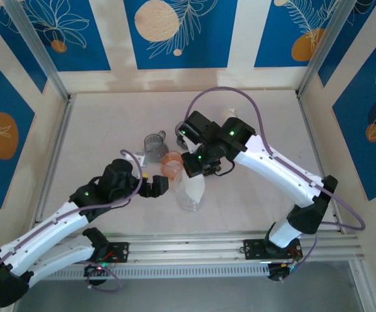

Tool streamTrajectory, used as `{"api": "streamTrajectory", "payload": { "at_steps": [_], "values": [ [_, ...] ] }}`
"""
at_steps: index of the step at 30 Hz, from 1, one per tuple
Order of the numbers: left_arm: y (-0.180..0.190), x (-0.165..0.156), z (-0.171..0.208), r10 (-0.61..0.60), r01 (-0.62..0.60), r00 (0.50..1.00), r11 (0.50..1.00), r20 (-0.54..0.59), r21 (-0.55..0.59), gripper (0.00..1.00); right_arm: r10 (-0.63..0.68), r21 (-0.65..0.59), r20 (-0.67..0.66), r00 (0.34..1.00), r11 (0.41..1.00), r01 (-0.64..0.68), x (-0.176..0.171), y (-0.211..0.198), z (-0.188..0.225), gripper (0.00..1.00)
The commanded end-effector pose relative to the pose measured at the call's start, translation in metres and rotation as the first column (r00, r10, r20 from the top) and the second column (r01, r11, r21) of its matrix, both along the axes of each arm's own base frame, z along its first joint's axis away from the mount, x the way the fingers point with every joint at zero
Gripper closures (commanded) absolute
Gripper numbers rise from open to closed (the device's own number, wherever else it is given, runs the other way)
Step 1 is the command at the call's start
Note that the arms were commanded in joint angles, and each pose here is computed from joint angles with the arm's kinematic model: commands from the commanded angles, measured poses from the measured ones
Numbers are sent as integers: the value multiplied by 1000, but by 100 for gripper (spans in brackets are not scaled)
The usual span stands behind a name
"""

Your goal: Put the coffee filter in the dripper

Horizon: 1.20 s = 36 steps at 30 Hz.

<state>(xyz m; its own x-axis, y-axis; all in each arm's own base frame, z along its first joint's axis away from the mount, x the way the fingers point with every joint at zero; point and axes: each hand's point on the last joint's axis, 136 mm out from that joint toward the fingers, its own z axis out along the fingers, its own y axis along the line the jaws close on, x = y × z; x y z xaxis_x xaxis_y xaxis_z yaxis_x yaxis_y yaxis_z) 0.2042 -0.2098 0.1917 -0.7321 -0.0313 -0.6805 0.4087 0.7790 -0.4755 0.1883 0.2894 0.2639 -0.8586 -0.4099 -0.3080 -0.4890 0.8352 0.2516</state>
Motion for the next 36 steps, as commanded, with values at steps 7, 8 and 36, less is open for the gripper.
{"api": "streamTrajectory", "payload": {
  "at_steps": [7,8,36],
  "values": [
    [-4,-2,21,-27,28,999,998,18,-50,0,24,-69,20,1000,997,-23,11,14,-25,100],
    [-4,-2,21,-28,29,999,998,16,-54,0,26,-72,23,999,997,-24,12,16,-27,100],
    [-19,0,23,-63,61,998,990,-12,-125,0,-161,51,188,969,987,154,12,-20,-2,46]
  ]
}}
